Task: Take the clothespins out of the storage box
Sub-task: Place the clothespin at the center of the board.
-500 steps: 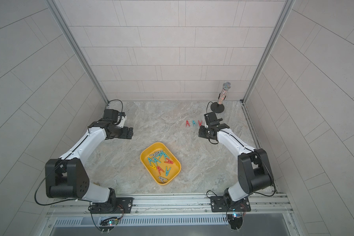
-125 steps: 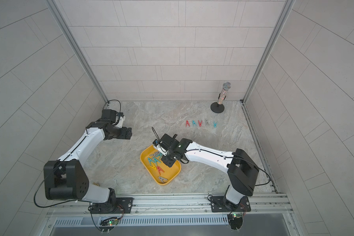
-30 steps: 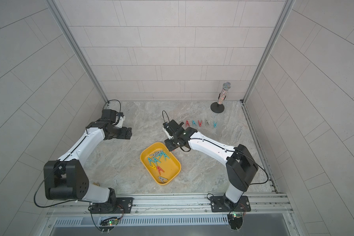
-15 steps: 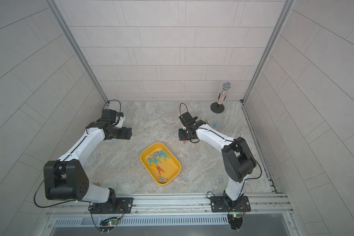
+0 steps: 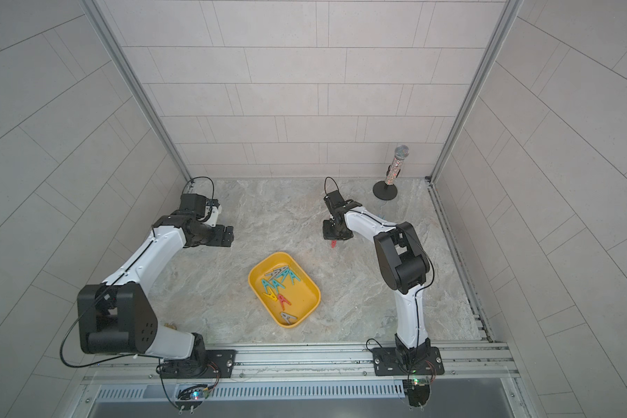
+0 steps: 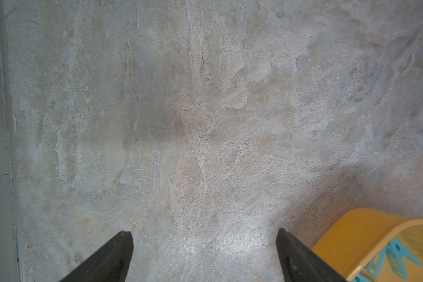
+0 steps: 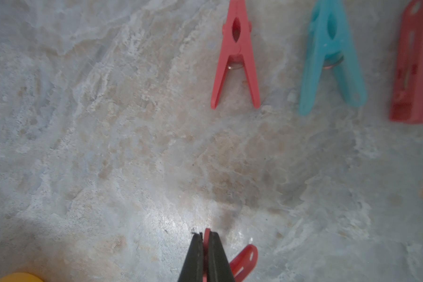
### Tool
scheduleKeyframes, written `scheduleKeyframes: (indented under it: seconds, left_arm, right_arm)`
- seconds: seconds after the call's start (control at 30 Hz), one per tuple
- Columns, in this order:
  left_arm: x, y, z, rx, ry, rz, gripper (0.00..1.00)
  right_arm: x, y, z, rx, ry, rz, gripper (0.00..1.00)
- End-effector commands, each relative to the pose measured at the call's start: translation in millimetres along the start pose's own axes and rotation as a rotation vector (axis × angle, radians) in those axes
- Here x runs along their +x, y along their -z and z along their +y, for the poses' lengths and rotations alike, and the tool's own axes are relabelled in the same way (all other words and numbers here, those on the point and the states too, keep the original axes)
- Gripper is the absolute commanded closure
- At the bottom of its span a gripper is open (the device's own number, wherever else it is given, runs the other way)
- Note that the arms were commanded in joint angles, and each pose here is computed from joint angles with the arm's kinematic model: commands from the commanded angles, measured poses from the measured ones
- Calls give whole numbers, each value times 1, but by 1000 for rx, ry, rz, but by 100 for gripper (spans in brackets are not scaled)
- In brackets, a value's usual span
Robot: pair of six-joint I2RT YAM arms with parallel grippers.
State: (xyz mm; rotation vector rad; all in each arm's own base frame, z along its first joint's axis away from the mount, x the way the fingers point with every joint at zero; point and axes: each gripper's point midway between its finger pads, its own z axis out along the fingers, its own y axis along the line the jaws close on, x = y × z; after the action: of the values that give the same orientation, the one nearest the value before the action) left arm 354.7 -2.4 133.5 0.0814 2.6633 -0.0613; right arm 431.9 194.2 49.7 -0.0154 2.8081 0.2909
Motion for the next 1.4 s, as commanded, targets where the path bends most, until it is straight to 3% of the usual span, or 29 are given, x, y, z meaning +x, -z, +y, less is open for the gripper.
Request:
scheduleKeyframes:
  seconds: [0.0, 0.27, 0.73, 0.87, 1.37]
  left_arm:
    - [3, 2, 3, -7, 0, 9, 0]
    - [2, 3, 3, -6, 1, 6, 0]
    - [2, 4, 3, -7, 1, 3, 0]
    - [3, 4, 3, -4, 0, 6, 0]
    - [2, 4, 3, -5, 1, 3, 0]
  right_arm:
    - [2, -6, -5, 21, 19, 47, 100]
    - [0, -24, -3, 15, 26, 88, 99]
    - [-5, -32, -6, 37, 57, 92, 89]
    - [-7, -26, -3, 28, 66, 81, 77]
    - [-34, 29, 9, 4, 104, -16, 70]
